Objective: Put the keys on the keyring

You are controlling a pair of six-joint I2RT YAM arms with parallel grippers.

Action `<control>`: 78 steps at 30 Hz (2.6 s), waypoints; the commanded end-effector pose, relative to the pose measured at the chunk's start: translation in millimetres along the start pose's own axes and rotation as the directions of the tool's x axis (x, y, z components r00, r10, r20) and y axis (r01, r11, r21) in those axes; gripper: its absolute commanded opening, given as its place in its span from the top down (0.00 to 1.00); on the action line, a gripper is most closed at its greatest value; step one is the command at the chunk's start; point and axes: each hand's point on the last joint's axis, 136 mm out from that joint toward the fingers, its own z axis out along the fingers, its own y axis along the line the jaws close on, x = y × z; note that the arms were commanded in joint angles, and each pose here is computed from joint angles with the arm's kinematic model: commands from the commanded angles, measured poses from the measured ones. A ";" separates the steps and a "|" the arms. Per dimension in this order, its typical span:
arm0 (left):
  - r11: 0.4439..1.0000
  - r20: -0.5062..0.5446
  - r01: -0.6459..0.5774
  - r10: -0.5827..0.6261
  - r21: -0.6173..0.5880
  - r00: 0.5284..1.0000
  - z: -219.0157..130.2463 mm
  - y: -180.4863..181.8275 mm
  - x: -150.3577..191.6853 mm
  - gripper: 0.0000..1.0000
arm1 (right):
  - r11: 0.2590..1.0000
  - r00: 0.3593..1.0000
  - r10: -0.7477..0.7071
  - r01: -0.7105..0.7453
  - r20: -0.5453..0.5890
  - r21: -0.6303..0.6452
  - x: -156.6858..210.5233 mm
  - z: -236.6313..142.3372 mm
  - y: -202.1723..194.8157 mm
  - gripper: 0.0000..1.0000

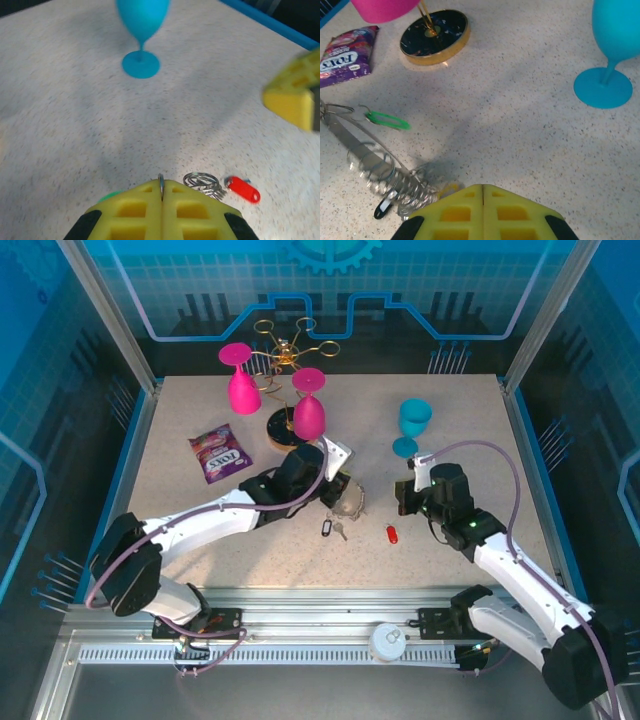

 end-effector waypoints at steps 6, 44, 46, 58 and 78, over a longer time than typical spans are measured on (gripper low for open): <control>0.884 0.321 -0.344 0.241 0.318 0.916 -45.6 -32.7 -23.9 1.00 | 0.957 0.969 -0.133 0.180 0.206 -0.227 -42.4 -14.4 40.3 1.00; 0.665 0.511 -0.528 0.248 0.528 0.823 -70.1 -53.8 3.9 1.00 | 0.487 0.699 -0.338 0.703 0.631 -0.518 -6.2 -28.5 153.8 0.83; 0.661 0.513 -0.530 0.248 0.531 0.822 -70.1 -54.2 3.4 1.00 | 0.490 0.695 -0.338 0.706 0.635 -0.512 -8.4 -28.3 154.7 0.83; 0.649 0.513 -0.533 0.247 0.542 0.822 -70.9 -55.9 4.9 1.00 | 0.517 0.688 -0.342 0.706 0.640 -0.484 -14.0 -25.2 152.6 0.81; 0.657 0.471 -0.511 0.259 0.553 0.843 -67.1 -53.7 11.4 1.00 | 0.492 0.682 -0.324 0.714 0.656 -0.499 -15.0 -26.6 158.4 1.00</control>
